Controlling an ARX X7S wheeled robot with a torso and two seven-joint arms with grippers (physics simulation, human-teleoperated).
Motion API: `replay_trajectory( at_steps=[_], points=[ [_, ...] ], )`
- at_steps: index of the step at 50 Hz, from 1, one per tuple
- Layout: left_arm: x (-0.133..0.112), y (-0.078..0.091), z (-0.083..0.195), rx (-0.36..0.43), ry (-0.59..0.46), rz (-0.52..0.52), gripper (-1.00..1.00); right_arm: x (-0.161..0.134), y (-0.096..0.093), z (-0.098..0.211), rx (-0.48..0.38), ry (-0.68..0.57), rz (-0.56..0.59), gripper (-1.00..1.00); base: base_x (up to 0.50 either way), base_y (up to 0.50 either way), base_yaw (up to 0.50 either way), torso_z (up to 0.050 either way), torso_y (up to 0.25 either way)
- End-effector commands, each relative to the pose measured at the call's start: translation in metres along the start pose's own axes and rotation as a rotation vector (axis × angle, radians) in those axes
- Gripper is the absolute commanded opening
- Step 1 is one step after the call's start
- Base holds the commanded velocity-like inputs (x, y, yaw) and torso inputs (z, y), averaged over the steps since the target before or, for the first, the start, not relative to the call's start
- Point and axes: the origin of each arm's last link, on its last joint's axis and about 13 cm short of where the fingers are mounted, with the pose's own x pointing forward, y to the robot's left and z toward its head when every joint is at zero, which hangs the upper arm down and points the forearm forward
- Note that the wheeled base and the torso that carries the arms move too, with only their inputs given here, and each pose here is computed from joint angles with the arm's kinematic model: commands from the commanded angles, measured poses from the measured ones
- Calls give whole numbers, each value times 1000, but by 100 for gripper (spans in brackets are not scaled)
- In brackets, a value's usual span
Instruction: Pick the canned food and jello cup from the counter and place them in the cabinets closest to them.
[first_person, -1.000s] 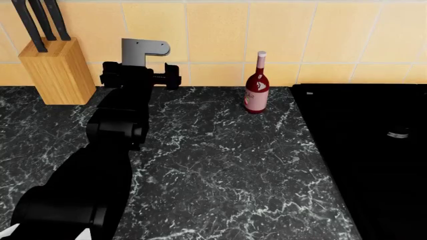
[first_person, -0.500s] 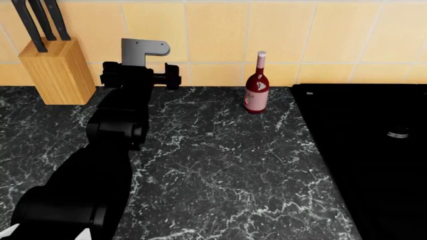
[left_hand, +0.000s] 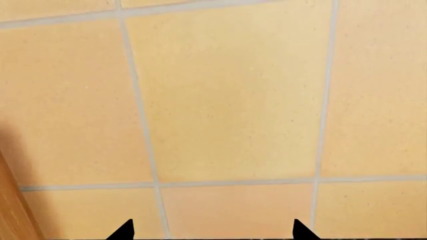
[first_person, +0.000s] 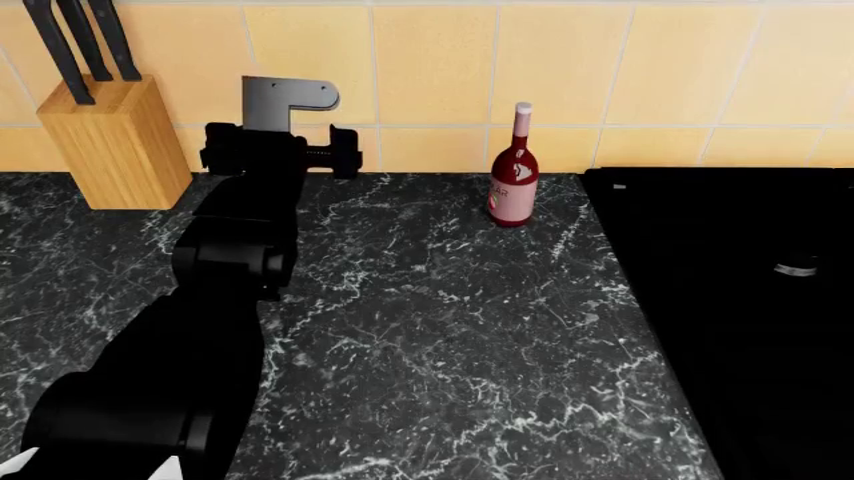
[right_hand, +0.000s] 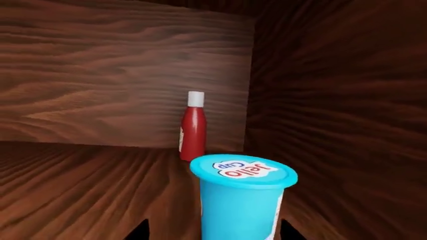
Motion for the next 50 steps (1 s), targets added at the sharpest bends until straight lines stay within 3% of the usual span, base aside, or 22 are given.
replay_trajectory(
  at_steps=[1, 10, 19, 30, 50],
  points=[
    [0, 0, 0, -2, -2, 1, 100, -22, 20, -14, -85, 75, 178, 100, 0, 0, 0, 0, 0],
    [0, 0, 0, -3, -1, -1, 100, -40, 14, -8, -120, 5, 104, 100, 0, 0, 0, 0, 0],
    [0, 0, -1, 0, -2, -2, 100, -39, 3, -7, -135, -71, 44, 100, 0, 0, 0, 0, 0],
    [0, 0, 0, -1, -3, -2, 100, -57, 0, -12, -131, -161, 103, 100, 0, 0, 0, 0, 0],
    [0, 0, 1, -6, -13, -1, 100, -85, -19, -57, -48, -119, 180, 100, 0, 0, 0, 0, 0]
  ],
)
